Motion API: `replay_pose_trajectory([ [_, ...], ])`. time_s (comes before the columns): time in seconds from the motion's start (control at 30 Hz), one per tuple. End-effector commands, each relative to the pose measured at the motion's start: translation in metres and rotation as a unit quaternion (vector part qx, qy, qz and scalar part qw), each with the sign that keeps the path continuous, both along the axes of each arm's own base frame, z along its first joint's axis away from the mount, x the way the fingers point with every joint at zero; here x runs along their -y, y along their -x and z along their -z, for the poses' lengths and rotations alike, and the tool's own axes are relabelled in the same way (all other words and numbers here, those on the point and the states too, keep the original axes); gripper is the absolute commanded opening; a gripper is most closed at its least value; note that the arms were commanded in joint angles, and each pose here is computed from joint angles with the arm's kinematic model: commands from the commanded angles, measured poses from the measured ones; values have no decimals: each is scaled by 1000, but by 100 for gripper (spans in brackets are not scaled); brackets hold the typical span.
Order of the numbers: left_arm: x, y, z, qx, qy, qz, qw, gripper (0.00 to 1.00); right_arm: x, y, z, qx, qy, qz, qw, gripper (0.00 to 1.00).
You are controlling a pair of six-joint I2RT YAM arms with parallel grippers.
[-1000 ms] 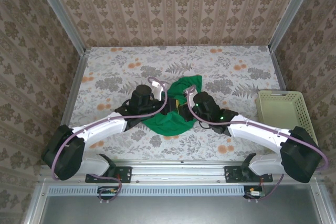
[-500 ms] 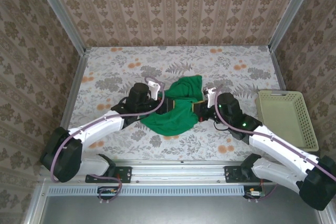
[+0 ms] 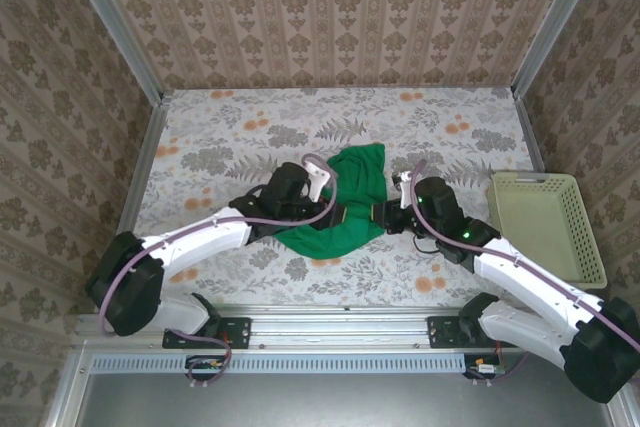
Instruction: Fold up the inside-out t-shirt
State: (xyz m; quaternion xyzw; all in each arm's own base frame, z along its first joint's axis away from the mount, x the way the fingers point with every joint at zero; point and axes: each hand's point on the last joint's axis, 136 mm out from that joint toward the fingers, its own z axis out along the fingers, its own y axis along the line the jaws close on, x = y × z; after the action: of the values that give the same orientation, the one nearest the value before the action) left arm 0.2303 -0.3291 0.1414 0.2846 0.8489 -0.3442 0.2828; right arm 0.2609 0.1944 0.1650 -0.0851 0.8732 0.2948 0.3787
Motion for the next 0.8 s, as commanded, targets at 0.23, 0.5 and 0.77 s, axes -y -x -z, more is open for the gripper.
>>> replay_pose_trajectory([
  [0.23, 9, 2, 10, 19, -48, 13, 999, 45, 14, 14, 27, -30, 53, -1, 998, 37],
  [0.5, -27, -27, 29, 24, -108, -86, 990, 57, 11, 35, 78, -83, 127, 0, 988, 61],
  [0.77, -51, -46, 48, -18, -132, -132, 982, 61, 5, 7, 105, -111, 185, 22, 976, 50],
])
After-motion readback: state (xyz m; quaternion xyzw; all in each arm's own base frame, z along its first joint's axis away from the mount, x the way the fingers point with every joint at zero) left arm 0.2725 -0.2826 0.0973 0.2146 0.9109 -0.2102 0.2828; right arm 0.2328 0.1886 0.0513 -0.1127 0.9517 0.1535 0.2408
